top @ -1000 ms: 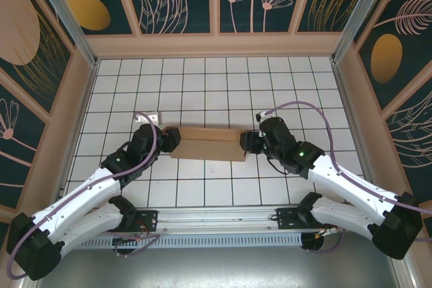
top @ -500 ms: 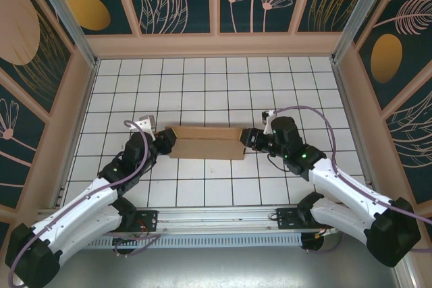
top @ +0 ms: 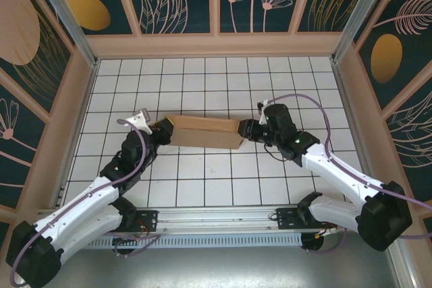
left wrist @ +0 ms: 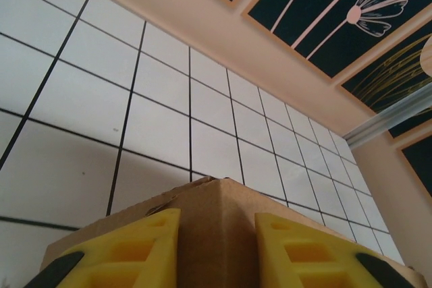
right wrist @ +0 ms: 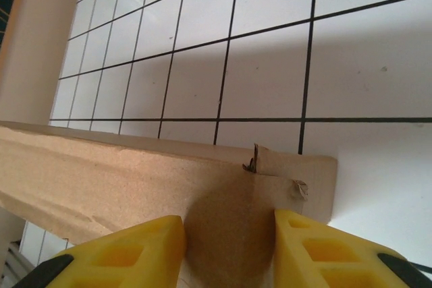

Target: Fold the paper box

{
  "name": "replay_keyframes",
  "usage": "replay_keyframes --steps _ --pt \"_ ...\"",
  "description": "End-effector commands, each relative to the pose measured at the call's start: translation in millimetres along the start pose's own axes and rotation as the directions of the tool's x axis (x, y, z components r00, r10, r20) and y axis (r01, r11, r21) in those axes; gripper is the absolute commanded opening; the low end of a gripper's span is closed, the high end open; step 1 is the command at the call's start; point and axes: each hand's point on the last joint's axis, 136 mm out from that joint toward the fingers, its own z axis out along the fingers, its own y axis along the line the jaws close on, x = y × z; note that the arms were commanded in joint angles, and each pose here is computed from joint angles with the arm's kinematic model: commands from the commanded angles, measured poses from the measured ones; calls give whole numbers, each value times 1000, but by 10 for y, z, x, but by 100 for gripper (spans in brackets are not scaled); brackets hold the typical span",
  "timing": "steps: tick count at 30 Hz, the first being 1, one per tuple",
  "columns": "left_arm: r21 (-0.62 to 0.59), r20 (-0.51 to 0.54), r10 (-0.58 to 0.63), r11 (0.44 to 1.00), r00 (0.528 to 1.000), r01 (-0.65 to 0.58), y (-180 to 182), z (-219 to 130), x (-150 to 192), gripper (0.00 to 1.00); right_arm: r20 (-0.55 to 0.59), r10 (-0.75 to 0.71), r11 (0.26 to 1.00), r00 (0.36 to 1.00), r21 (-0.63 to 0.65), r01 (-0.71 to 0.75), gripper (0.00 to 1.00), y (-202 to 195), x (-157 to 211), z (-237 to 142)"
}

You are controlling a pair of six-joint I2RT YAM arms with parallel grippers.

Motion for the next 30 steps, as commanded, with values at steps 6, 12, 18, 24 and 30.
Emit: replay_keyframes --steps 6,12,18,24,30 --pt "279 -43 -59 958 997 69 -808 189 -100 29 94 -88 956 992 -272 111 37 763 -604 -93" --pt "260 -17 -74 963 997 76 -809 480 -205 28 123 -71 963 990 -251 100 37 619 -943 -58" --pt "242 -46 -134 960 990 141 -711 790 -154 27 119 -52 979 991 -192 75 37 342 -1131 64" --pt "187 -55 -136 972 989 144 -607 1024 -57 29 95 -40 988 995 -148 54 37 134 -1133 251" --pt "149 -67 -137 978 988 146 -495 1109 40 34 69 -26 992 997 -124 35 37 -27 -1082 398"
